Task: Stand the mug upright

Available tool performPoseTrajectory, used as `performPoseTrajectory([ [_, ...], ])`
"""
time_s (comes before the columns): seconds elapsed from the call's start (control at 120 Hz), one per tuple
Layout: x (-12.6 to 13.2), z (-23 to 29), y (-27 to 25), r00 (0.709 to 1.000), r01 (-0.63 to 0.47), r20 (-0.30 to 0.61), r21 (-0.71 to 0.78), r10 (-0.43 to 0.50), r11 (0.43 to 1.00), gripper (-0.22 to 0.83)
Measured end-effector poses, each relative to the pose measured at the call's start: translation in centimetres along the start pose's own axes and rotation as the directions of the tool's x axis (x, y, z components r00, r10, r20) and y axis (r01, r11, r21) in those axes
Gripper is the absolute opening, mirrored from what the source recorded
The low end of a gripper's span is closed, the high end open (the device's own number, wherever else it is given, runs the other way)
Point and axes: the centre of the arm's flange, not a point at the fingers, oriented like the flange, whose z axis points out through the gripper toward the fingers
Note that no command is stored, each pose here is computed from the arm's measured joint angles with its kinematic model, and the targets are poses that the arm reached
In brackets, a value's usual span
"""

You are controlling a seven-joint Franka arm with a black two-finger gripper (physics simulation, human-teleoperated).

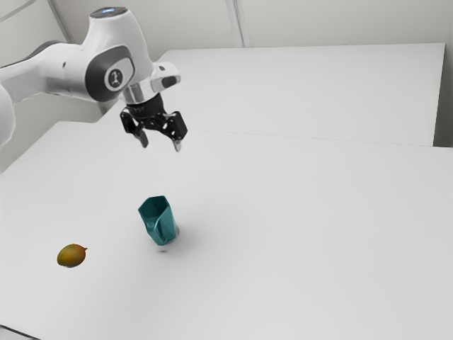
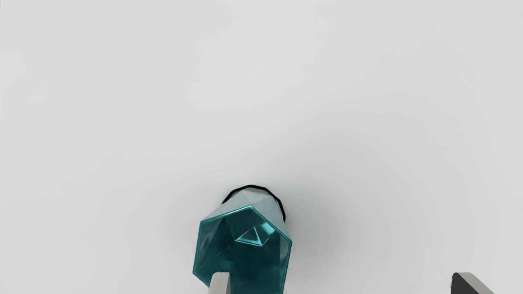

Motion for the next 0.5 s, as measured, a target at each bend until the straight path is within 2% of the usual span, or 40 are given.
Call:
performPoseTrajectory([
  [0.5,1.9,-7.0,-1.7,0.997,0.041,0.06,-0.013,-0.041,0.999,0.6],
])
